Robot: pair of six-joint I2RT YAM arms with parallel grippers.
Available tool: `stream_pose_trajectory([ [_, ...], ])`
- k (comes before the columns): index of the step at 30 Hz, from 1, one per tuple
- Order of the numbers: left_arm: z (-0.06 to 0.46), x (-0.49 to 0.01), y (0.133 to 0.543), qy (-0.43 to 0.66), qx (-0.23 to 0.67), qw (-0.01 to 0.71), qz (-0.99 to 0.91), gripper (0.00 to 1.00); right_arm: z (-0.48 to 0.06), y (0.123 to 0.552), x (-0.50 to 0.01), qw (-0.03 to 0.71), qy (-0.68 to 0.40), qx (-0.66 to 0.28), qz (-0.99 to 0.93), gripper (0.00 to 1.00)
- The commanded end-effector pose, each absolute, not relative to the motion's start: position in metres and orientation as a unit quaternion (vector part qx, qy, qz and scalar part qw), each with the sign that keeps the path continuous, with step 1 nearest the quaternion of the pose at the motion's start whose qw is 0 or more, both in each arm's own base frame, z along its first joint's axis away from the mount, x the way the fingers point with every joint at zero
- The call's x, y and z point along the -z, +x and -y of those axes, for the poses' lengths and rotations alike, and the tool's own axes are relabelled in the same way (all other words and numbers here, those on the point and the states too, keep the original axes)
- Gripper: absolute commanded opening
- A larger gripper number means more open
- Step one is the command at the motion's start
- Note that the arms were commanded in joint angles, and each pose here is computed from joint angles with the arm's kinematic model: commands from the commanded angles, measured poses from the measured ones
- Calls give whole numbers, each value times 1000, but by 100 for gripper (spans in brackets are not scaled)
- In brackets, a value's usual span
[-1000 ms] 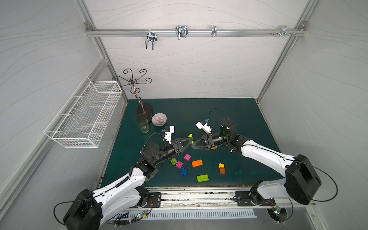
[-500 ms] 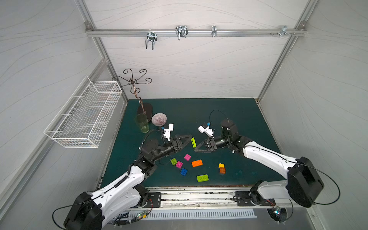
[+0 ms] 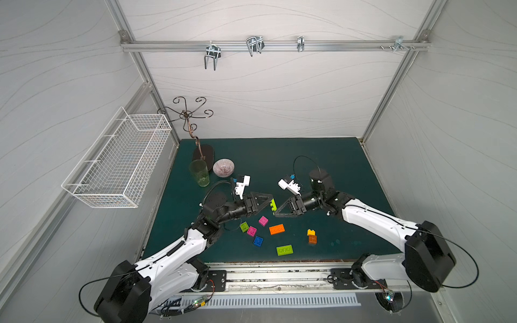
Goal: Assemble the letter p with lego
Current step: Pick up the lego brick from the center of the board.
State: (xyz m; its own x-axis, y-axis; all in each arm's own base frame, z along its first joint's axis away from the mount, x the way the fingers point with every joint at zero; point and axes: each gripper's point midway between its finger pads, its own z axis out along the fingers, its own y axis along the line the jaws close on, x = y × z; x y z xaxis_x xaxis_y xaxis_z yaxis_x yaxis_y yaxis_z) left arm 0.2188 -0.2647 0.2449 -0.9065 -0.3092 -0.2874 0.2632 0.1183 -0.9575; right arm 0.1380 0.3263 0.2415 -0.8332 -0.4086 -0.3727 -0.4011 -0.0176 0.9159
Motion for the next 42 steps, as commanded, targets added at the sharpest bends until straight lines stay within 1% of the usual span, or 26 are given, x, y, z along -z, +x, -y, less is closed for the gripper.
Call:
stream_pose_trajectory([
  [1,269,-271,216,14,691,226,-687,49,-327,134,-245,8,304,656,691,32],
  [5,270,-274,217,16,696,226,-681,45,-329,131,-243,19,308,656,689,32],
  [9,269,-277,215,20,697,231,-679,33,-330,133,-241,21,308,652,692,39],
  [10,269,-277,215,20,695,232,-680,31,-330,134,-241,21,308,652,692,41],
  [14,266,-276,215,18,692,240,-680,29,-333,140,-248,11,305,651,695,57],
  [16,265,-278,214,19,694,243,-677,29,-333,144,-251,5,303,651,696,60],
  [18,264,-280,213,21,696,245,-674,29,-334,148,-252,3,301,652,696,60],
  [21,263,-282,211,22,697,248,-672,30,-336,149,-254,6,301,656,692,57],
  [25,262,-283,210,24,699,251,-670,30,-339,150,-257,12,302,663,684,50],
  [33,260,-282,207,23,702,256,-665,29,-342,151,-261,18,305,668,678,48],
  [37,259,-282,207,22,702,257,-664,29,-344,151,-264,19,309,670,675,41],
  [38,259,-283,207,21,702,257,-664,30,-344,151,-265,20,309,670,675,38],
  [39,259,-284,207,21,702,259,-663,30,-344,152,-265,20,310,670,674,32],
  [40,259,-284,207,21,701,260,-664,32,-345,152,-265,20,311,671,673,26],
  [41,259,-284,207,21,700,260,-665,37,-345,152,-264,21,311,670,674,22],
  [42,259,-284,207,24,697,259,-668,46,-344,151,-265,20,315,668,674,22],
])
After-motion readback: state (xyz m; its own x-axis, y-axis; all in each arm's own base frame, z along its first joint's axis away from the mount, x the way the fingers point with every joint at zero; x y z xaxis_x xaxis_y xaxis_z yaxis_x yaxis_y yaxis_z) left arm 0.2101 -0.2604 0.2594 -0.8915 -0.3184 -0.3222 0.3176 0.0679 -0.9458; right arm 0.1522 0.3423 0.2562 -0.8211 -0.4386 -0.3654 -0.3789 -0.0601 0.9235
